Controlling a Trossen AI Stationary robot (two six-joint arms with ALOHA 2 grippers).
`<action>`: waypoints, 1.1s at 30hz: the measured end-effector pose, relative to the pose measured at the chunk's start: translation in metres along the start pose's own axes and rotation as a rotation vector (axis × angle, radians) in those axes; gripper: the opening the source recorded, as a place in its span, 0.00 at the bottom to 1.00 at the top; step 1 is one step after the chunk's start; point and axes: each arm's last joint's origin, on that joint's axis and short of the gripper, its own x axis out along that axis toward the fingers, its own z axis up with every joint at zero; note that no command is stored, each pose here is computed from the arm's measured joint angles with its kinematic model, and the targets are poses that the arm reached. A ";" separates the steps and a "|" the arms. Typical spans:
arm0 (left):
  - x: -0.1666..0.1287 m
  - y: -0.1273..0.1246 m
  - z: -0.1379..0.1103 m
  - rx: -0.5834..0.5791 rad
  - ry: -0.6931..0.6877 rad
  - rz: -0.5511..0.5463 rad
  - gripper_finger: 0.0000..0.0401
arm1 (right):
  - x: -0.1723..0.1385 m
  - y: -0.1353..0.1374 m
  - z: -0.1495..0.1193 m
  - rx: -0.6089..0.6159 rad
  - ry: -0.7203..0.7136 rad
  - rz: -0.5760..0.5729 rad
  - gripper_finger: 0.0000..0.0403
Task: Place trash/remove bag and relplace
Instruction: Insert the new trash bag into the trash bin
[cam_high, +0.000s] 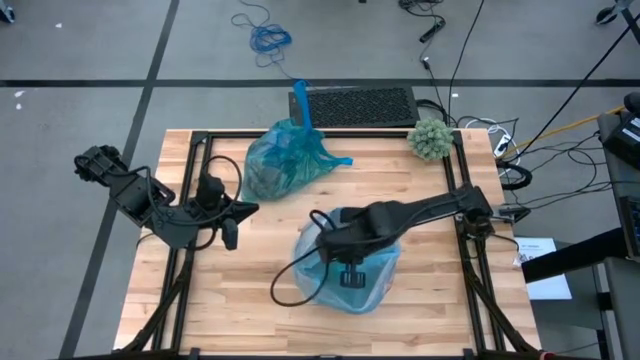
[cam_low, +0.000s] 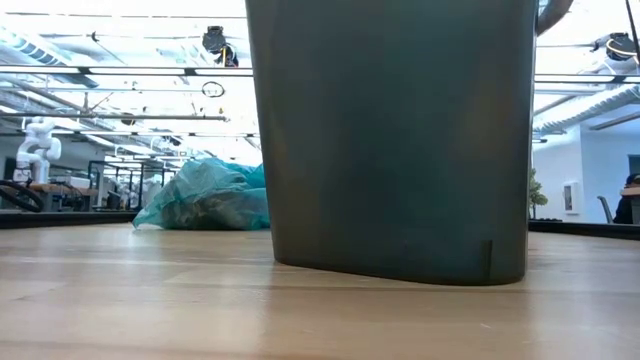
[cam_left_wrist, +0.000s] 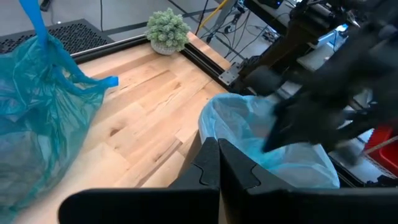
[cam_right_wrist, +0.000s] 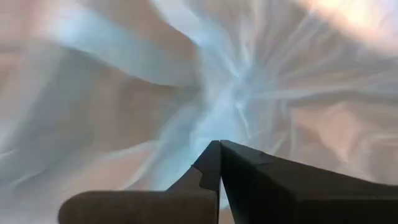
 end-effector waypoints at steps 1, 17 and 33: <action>0.000 0.000 0.000 0.000 0.000 0.000 0.00 | -0.013 0.002 0.000 -0.025 -0.031 0.014 0.00; -0.002 0.001 -0.004 0.037 0.025 0.004 0.00 | 0.034 0.012 -0.008 -0.308 0.061 -0.010 0.00; -0.002 0.001 -0.004 0.036 0.022 0.005 0.00 | -0.013 -0.001 0.006 -0.087 -0.078 0.009 0.00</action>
